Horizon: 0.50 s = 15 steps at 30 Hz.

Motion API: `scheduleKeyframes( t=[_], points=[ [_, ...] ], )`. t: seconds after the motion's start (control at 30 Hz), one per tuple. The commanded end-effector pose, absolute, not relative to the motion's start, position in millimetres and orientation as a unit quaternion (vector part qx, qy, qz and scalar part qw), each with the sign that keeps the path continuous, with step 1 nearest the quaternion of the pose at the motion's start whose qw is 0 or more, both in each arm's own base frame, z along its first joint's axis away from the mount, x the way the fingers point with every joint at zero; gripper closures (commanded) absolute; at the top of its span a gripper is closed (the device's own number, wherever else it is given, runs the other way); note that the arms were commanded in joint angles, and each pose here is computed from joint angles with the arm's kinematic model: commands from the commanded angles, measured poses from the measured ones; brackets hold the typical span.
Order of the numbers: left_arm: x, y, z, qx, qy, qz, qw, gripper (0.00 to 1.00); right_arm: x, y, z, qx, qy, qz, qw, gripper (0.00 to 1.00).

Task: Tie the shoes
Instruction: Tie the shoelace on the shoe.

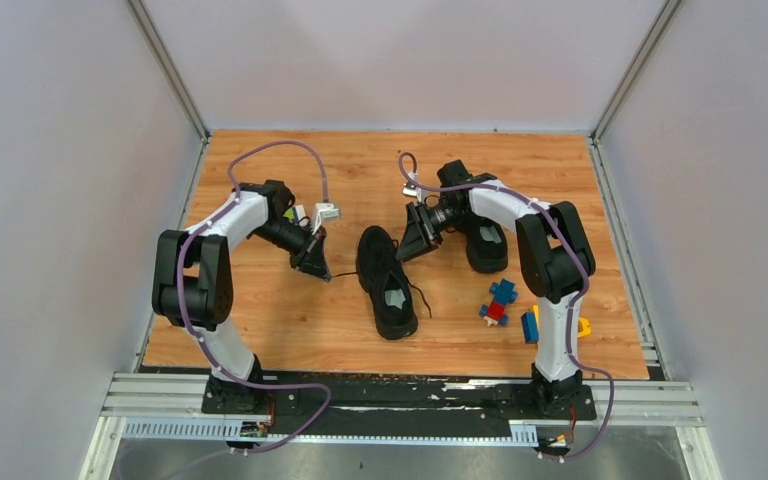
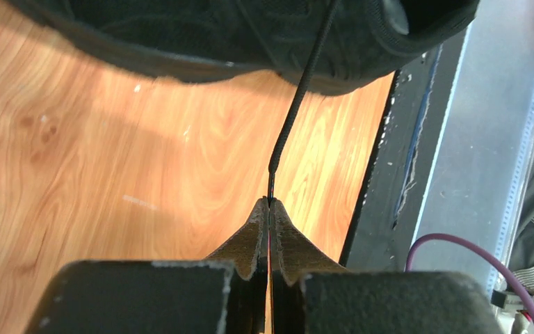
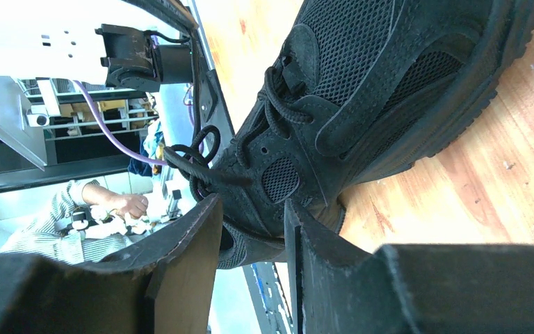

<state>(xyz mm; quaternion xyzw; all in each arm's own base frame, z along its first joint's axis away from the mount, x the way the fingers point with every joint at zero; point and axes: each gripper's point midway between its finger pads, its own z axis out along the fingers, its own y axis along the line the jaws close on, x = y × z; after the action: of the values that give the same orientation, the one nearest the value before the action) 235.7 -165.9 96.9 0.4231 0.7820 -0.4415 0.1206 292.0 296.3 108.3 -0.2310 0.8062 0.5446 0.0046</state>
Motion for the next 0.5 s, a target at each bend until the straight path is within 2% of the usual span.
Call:
scheduleKeyframes(
  t=[0.0, 0.33, 0.47],
  points=[
    [231.0, -150.1, 114.0, 0.452, 0.78, -0.412, 0.128, 1.0, 299.9, 298.3, 137.3, -0.261, 0.789, 0.555, 0.048, 0.61],
    [230.9, -152.6, 112.1, 0.437, 0.785, -0.421, 0.124, 1.0, 299.5, 297.5, 136.1, -0.262, 0.79, 0.552, 0.05, 0.61],
    [232.6, -155.5, 111.7, 0.431, 0.784, -0.429, 0.124, 1.0, 304.8, 296.0, 139.3, -0.26, 0.781, 0.565, 0.053, 0.57]
  ],
)
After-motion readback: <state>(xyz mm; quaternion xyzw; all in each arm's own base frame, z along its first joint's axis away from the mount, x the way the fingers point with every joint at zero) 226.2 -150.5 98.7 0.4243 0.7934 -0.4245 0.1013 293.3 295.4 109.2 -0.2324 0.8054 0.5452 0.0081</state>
